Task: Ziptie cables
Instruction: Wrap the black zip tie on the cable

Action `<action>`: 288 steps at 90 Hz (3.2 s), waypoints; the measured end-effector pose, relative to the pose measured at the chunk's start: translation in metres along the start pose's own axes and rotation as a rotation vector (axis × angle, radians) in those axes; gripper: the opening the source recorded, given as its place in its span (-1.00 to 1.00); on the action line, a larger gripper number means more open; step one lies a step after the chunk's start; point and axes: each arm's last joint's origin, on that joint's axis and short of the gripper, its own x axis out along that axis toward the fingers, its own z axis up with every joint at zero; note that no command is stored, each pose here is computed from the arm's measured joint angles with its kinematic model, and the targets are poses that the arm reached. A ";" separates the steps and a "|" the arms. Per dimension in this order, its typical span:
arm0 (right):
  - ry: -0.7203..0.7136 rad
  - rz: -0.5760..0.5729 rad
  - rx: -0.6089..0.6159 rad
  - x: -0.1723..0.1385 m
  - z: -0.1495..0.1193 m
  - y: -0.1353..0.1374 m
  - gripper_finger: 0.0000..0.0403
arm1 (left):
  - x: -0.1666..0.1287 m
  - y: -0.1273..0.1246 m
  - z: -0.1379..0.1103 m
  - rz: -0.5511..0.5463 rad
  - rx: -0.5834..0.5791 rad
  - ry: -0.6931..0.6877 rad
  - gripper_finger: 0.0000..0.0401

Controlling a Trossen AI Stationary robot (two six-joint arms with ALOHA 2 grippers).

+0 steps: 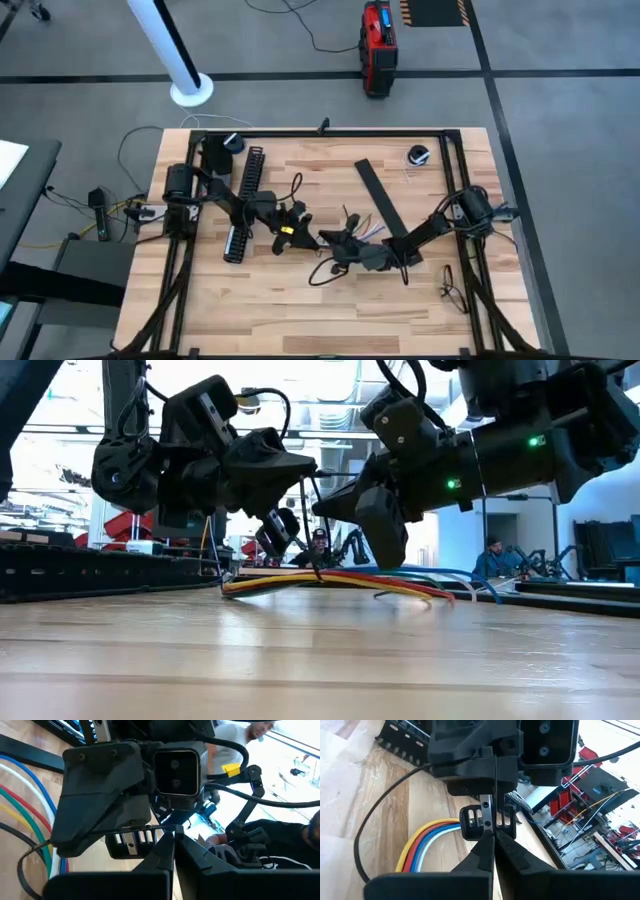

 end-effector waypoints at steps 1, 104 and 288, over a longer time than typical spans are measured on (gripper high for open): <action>0.000 0.000 -0.001 0.000 0.000 0.000 -1.00 | 0.000 0.000 0.000 0.000 0.000 0.000 -1.00; 0.020 -0.001 -0.026 -0.002 0.003 0.004 -1.00 | 0.000 0.000 0.000 0.003 0.001 -0.006 -1.00; -0.011 0.005 -0.022 0.002 0.008 0.002 -1.00 | 0.000 0.001 -0.001 0.007 -0.013 0.006 -1.00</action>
